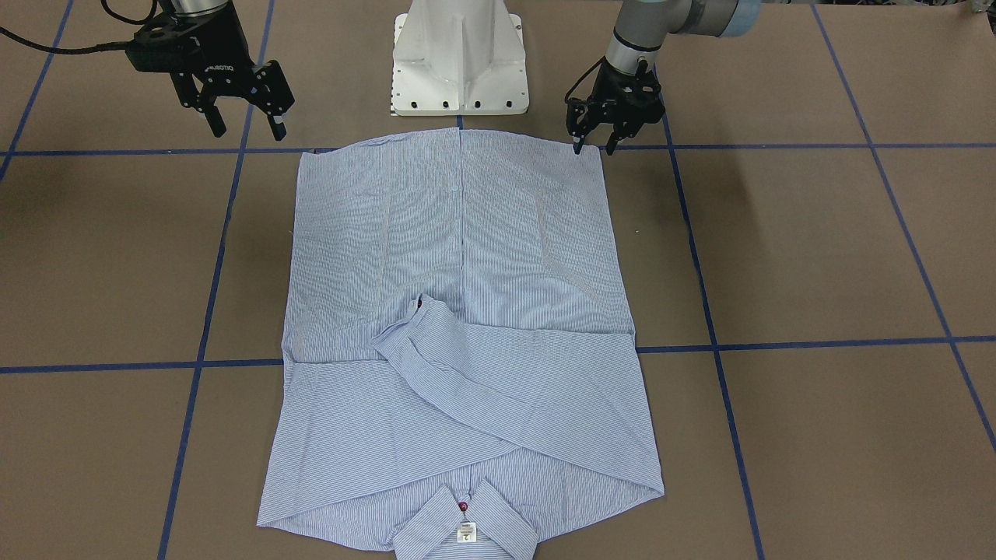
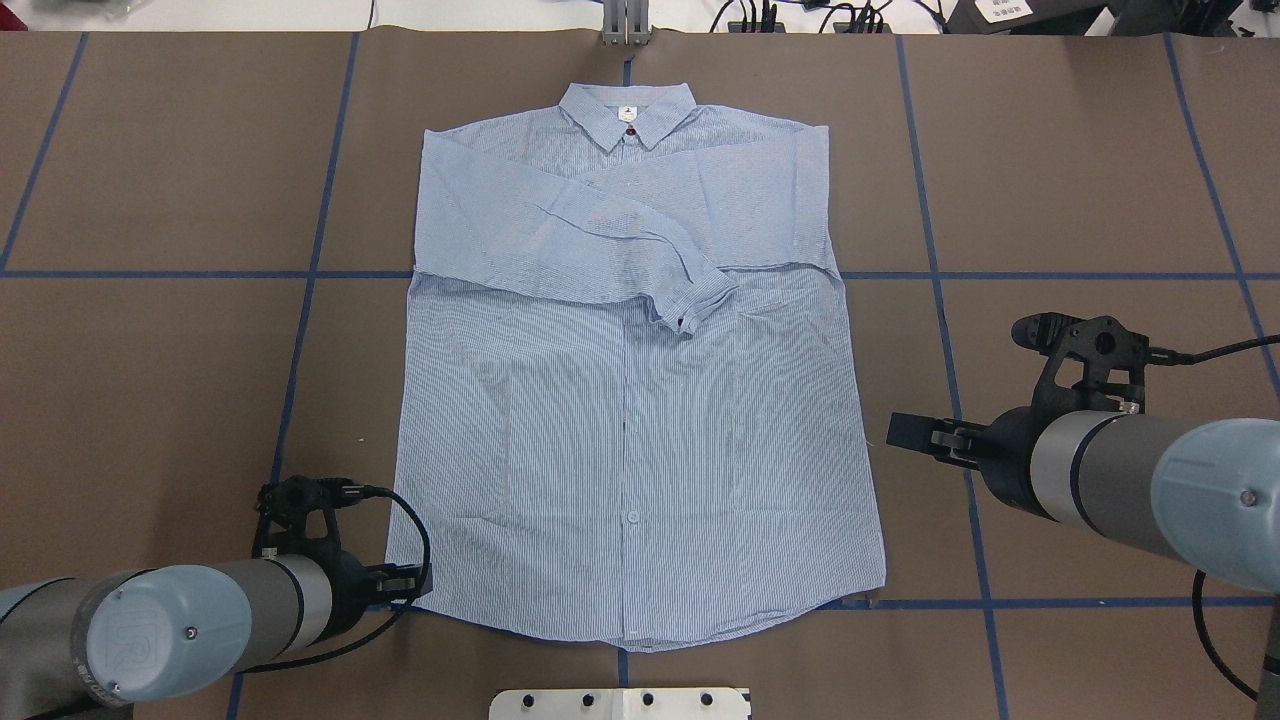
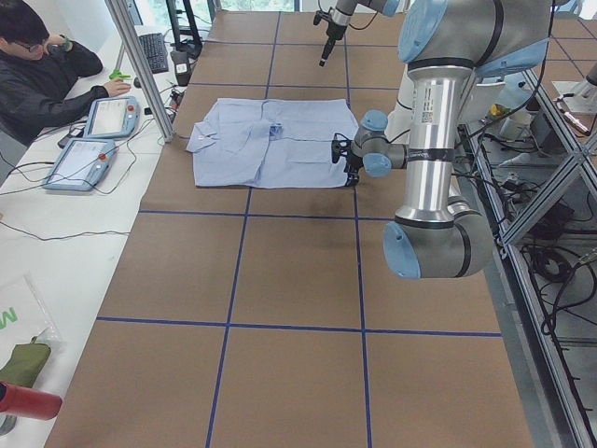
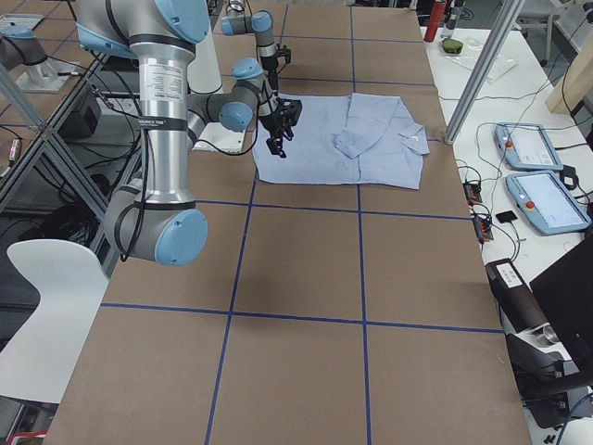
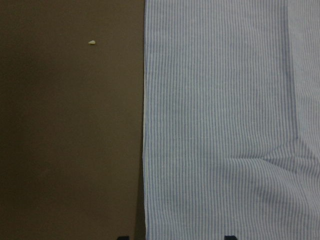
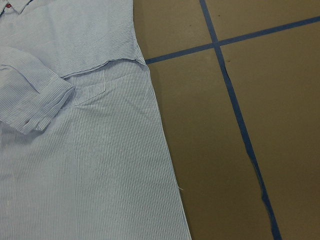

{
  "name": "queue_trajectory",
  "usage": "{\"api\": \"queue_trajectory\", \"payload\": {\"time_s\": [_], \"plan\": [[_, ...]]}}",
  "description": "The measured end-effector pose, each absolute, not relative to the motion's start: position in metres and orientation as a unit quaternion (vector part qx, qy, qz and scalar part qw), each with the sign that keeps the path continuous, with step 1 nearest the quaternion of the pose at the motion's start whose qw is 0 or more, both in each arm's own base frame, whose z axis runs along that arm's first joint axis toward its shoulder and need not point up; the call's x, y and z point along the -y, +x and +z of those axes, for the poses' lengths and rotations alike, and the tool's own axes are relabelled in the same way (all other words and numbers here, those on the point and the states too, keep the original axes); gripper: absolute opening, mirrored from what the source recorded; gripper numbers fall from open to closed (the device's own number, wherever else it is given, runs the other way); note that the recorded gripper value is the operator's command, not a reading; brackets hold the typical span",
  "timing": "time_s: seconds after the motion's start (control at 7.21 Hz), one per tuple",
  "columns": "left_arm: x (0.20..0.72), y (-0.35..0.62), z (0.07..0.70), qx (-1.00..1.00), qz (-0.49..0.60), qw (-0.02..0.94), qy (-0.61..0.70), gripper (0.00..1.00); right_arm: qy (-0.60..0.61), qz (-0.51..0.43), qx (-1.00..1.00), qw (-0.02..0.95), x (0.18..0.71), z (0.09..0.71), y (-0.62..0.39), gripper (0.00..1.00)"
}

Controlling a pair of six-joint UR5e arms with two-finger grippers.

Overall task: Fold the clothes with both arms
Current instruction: 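Align both grippers at the hem corners and grasp the hem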

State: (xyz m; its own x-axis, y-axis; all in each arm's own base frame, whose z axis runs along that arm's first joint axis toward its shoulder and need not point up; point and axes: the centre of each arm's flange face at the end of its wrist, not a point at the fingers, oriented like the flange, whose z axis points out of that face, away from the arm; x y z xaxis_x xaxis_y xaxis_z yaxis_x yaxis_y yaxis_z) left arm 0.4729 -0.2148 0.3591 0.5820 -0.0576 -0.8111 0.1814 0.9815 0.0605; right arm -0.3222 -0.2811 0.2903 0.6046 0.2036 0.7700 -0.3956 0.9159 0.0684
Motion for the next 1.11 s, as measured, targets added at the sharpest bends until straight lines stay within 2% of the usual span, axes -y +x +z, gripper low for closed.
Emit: {"api": "queue_trajectory", "payload": {"time_s": [0.69, 0.83, 0.97, 1.11], "plan": [[0.2129, 0.4777, 0.3656, -0.447, -0.073, 0.889, 0.067, 0.6, 0.116, 0.167, 0.412, 0.888, 0.2796, 0.29, -0.3232, 1.0], [0.2128, 0.4793, 0.3671, -0.445, -0.073, 0.89, 0.067, 0.56, 0.116, 0.166, 0.412, 0.888, 0.2794, 0.2901, -0.3234, 1.0], [0.2121, 0.481, 0.3677, -0.445, -0.072, 0.89, 0.067, 0.42, 0.116, 0.166, 0.412, 0.888, 0.2792, 0.2901, -0.3236, 1.0], [0.211, 0.4828, 0.3682, -0.445, -0.071, 0.89, 0.066, 0.17, 0.115, 0.165, 0.412, 0.889, 0.2789, 0.2901, -0.3239, 1.0]]}}
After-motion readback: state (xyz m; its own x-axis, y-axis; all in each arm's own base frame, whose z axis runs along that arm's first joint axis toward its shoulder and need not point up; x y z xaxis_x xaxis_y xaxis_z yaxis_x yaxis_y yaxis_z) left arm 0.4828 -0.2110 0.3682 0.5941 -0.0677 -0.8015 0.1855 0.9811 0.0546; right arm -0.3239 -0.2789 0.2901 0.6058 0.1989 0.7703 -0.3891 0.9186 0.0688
